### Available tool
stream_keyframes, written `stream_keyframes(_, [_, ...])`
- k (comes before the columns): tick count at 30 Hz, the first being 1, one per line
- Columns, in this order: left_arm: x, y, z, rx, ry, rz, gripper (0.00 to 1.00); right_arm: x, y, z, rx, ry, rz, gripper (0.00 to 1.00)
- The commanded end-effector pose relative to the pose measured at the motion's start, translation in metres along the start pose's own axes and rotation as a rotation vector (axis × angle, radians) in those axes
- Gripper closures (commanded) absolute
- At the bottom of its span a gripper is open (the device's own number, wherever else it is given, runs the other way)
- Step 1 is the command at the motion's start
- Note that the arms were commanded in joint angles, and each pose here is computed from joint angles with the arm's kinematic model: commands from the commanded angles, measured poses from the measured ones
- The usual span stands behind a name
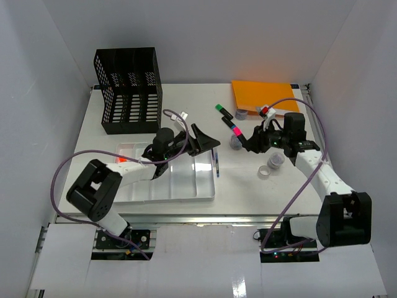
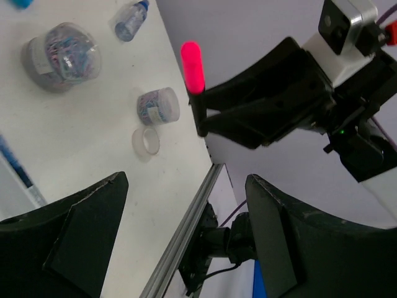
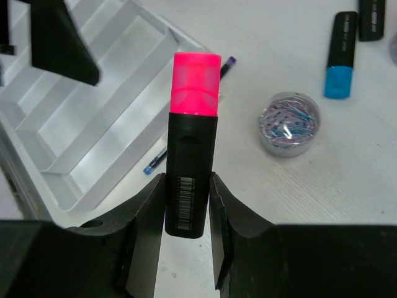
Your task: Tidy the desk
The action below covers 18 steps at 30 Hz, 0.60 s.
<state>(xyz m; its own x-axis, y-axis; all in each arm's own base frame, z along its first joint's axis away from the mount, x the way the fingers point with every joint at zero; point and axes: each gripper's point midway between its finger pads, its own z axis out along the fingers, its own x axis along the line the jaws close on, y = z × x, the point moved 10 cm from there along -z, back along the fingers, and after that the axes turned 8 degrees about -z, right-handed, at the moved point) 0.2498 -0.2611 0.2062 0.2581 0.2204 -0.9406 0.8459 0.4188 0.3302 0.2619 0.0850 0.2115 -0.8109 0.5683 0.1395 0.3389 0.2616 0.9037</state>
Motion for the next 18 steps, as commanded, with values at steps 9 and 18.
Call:
stream_keyframes(9, [-0.029,-0.023,0.071,-0.030,-0.111,0.003,0.28,0.033,0.005,-0.012,-0.105,0.158,-0.104,0.92])
stream_keyframes(18, [-0.029,-0.027,0.081,-0.055,-0.085,0.006,0.56,0.037,0.006,-0.010,-0.118,0.176,-0.099,0.92])
